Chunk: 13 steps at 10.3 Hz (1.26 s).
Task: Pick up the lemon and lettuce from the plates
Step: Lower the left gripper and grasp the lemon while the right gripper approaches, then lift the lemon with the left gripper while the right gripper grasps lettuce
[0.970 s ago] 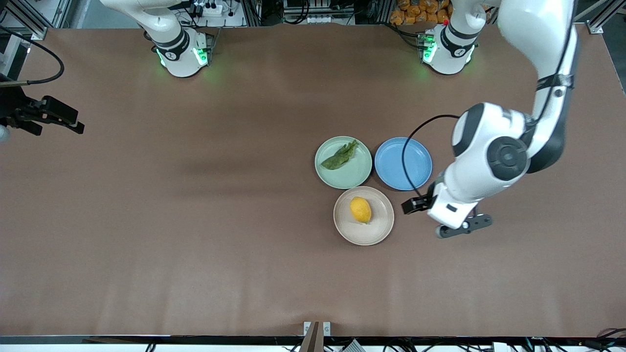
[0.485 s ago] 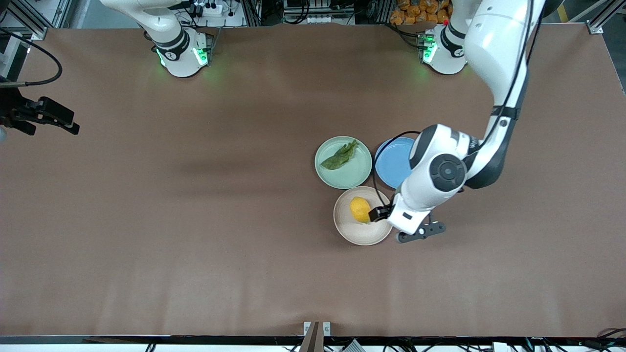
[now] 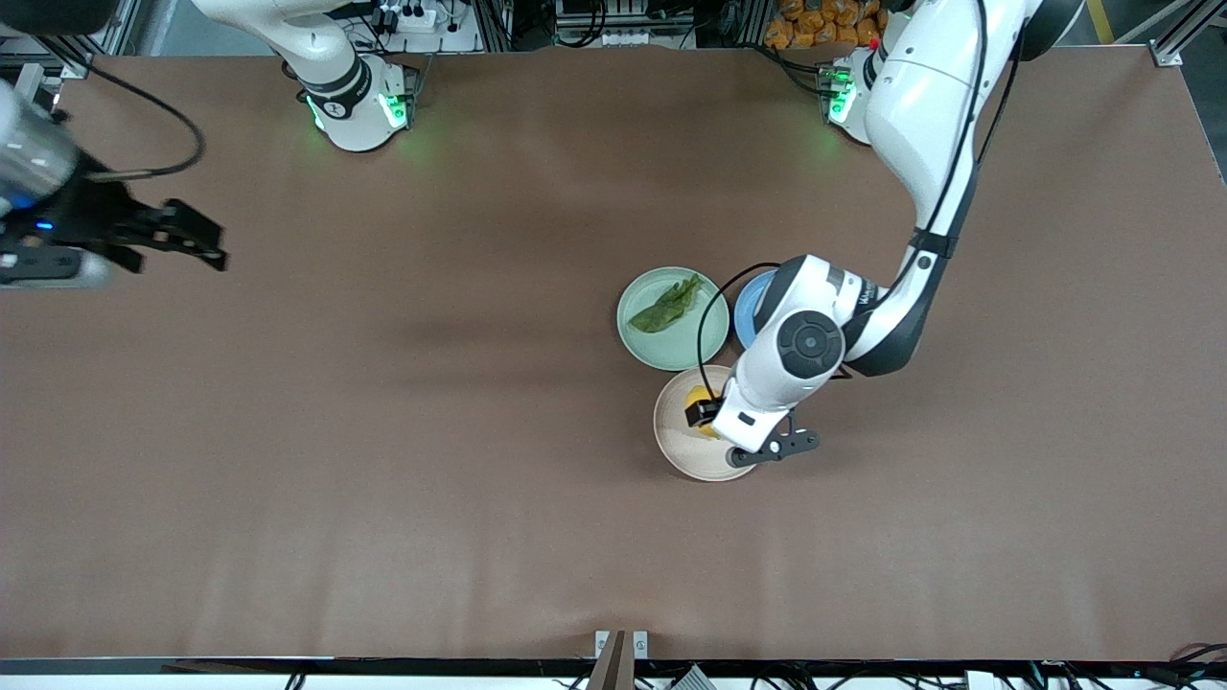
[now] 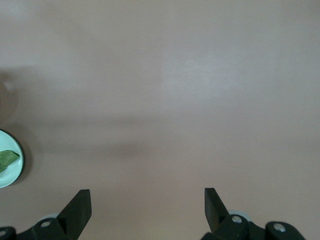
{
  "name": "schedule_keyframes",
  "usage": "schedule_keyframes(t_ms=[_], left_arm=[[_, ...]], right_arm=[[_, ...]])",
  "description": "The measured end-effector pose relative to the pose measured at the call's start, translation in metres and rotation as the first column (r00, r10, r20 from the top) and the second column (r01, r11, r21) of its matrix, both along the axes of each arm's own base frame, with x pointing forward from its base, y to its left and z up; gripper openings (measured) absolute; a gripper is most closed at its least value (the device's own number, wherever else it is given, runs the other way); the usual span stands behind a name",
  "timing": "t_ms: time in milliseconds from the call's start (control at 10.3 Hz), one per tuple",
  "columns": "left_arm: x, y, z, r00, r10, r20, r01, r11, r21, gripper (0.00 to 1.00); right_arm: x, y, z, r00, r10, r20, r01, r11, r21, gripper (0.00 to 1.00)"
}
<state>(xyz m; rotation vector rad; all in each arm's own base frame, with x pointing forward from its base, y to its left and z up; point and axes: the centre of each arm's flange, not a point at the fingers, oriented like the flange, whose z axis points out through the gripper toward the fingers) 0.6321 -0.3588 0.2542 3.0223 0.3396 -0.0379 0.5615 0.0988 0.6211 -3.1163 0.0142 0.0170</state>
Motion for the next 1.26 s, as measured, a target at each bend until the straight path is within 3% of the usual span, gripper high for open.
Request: schedule_keyframes(t_ms=[485,776,1067,1261], left_arm=[[-0.005,-0.011,-0.032,1.0,-0.011,0.005,0.011,1.0,-0.004,1.0],[-0.01,-0.018,-0.044,1.0,-0.021,0.003,0.021,1.0,-0.003,0.99],[-0.01,-0.019,-0.045,1.0,-0.017,0.009,0.017,1.0,0.004,0.66],[-0.008,-0.018,-0.043,1.0,-0.017,0.017,0.016,1.0,0.008,0.66]], right_arm=[[-0.009,0.143,-0.055,0.999,-0.047,-0.024,0.047,0.999,-0.02,1.0],[-0.023,0.241,-0.111,0.993,-0.115,-0.009,0.115,0.993,-0.021,1.0],[-0.04,0.316,-0.175,0.984,-0.18,-0.002,0.18,0.984,-0.01,1.0],[-0.057,0.358,-0.21,0.973,-0.23,0.005,0.23,0.973,-0.007,1.0]])
